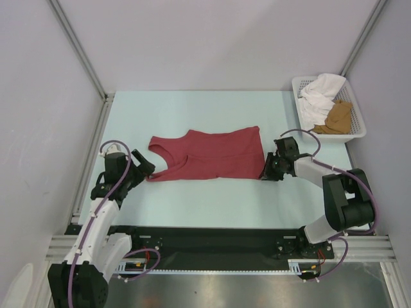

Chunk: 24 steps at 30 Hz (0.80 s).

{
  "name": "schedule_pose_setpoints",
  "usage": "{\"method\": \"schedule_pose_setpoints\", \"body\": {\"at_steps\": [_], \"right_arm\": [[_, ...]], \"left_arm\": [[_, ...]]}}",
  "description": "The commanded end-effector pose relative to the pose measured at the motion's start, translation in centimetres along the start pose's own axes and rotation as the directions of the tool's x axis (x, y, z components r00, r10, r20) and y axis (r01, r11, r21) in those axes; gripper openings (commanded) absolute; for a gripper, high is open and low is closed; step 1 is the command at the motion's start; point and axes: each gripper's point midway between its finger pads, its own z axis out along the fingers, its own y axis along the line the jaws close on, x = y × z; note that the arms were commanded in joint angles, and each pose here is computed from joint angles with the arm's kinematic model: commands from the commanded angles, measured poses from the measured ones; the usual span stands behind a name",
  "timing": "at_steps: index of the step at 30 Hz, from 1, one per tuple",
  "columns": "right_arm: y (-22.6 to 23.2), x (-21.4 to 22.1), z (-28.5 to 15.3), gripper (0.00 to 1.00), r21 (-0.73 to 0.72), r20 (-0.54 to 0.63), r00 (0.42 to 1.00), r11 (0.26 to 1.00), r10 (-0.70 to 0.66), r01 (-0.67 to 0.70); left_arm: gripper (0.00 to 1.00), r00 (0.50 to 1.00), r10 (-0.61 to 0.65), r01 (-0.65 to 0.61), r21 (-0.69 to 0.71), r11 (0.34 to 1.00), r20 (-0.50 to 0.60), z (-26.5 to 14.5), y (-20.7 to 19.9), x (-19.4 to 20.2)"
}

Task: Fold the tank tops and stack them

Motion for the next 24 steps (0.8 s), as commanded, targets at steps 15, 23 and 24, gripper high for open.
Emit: {"method": "schedule_pose_setpoints", "body": {"at_steps": [15,23,24], "right_arm": [[-2.7,-2.3,-1.3,0.0,0.093,0.1,0.993,0.993,0.059,-0.068],[-2.5,-2.4,-1.2,0.0,0.081,0.102,0.993,0.994,0.06,-0.069],[-2.6,-2.3,-1.2,0.0,0.083,0.1,0.993,0.994,0.061,-0.069]], "left_arm": [[0.93,0.959,-0.266,0.264,-0.036,0.964,-0.099,1.6,0.4,3.2],[0.59,0.943,-0.325,0.326,0.004,0.945,-0.072,2.2,-0.3,2.6],[0.55,0.942,-0.329,0.329,0.0,0.944,-0.071,2.4,-0.2,2.7]]}}
